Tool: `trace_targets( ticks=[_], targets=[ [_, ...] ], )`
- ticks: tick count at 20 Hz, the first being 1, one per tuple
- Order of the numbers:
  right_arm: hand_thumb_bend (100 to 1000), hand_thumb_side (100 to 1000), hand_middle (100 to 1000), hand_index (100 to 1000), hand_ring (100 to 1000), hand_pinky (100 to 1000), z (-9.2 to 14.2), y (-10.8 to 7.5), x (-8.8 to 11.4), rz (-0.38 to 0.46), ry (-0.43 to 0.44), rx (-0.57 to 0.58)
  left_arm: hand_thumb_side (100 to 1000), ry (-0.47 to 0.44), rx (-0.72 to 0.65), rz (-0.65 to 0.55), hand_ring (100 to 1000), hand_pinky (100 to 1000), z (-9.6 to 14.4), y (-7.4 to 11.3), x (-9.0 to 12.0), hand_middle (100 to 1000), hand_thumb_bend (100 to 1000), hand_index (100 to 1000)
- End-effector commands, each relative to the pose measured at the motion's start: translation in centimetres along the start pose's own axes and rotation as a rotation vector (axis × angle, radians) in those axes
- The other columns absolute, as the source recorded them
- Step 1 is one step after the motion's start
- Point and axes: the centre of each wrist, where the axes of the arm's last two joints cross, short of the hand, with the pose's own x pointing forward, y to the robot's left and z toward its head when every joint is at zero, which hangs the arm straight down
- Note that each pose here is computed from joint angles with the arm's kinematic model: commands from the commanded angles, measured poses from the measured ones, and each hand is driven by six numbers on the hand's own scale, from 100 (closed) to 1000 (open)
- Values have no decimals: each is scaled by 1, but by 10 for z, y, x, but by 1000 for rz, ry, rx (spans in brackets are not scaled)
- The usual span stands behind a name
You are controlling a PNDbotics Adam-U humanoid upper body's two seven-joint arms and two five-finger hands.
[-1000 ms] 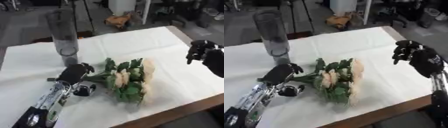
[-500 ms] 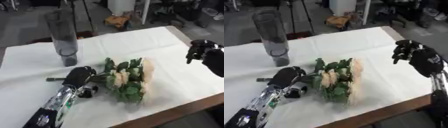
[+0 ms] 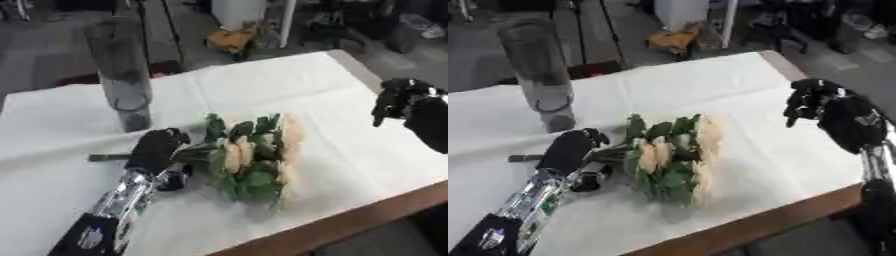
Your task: Arrange flowers into the vase.
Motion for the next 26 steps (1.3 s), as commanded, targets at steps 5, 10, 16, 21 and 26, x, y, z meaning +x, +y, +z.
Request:
trace_targets(
  ticks=[5, 10, 16, 21, 26],
  targets=[
    [829, 700, 598, 803, 599, 507, -5, -8, 12, 45, -5, 12, 158, 23, 24, -30, 631, 716, -9, 10, -2, 569, 329, 751],
    [829, 701, 598, 803, 599, 507, -5, -7, 12, 44, -5, 14, 100, 79, 81, -73, 541, 639, -13, 15, -7, 465, 244, 662],
    [829, 702, 598, 803, 599, 507, -6, -7, 12, 44, -5, 13, 100, 123, 133, -96, 524, 623, -15, 12, -12, 447, 229, 634],
    [829, 702, 598, 803, 599, 507, -6, -7, 12, 44, -5, 13, 100, 124, 137, -96, 524, 623, -15, 10, -12, 447, 229, 634],
    [829, 702, 598, 803, 599, 507, -6, -7, 12, 44, -5, 13, 100, 125, 137, -96, 522, 621, -15, 10, -12, 445, 227, 631]
  ],
)
